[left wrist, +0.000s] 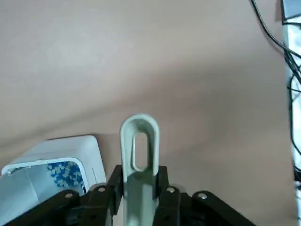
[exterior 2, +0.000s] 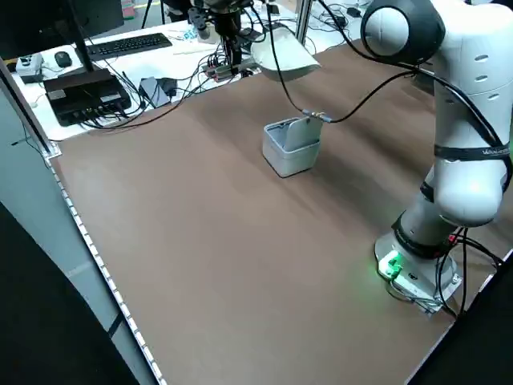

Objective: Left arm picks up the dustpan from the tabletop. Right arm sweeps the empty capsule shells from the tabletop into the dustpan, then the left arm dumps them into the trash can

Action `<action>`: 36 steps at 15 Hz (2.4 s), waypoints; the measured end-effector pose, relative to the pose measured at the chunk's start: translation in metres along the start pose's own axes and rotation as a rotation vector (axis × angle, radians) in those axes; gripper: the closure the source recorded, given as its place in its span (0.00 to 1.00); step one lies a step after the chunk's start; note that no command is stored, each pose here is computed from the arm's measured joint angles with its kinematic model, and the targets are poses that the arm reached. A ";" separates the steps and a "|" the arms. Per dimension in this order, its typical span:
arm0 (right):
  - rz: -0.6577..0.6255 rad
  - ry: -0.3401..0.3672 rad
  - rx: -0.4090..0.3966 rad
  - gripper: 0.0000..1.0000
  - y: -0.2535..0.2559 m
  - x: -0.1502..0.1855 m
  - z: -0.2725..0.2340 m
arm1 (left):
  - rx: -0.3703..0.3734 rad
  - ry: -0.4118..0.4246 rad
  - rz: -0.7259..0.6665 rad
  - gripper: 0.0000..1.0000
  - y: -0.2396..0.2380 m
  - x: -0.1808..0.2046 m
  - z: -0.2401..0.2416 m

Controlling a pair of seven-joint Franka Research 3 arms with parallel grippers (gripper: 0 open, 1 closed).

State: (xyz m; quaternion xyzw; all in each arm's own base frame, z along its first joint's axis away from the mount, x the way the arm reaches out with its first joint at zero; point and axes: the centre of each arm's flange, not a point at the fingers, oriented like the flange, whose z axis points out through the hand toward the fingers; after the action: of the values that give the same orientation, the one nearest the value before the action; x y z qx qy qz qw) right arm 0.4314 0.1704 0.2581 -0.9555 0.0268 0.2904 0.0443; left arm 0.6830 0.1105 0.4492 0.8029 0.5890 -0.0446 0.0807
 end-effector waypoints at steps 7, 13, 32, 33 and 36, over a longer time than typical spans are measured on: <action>-0.005 0.021 -0.030 0.74 0.005 0.003 0.007 | -0.051 -0.081 0.057 0.67 -0.038 0.028 -0.031; -0.005 0.025 -0.054 0.74 0.005 0.017 0.033 | -0.138 0.008 0.073 0.67 -0.055 0.019 -0.035; -0.012 -0.006 -0.080 0.74 -0.002 0.026 0.056 | -0.297 0.192 0.012 0.67 -0.090 0.029 0.023; -0.012 -0.006 -0.080 0.74 -0.002 0.026 0.055 | -0.305 0.205 0.007 0.67 -0.096 0.030 0.022; -0.011 -0.009 -0.081 0.69 -0.001 0.027 0.057 | -0.351 0.262 0.012 0.67 -0.108 0.028 0.020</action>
State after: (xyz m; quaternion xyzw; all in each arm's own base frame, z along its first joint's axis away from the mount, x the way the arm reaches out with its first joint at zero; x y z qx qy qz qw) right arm 0.4223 0.1767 0.1961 -0.9553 0.0096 0.2953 0.0072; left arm 0.5890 0.1645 0.4168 0.7789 0.5883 0.1639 0.1424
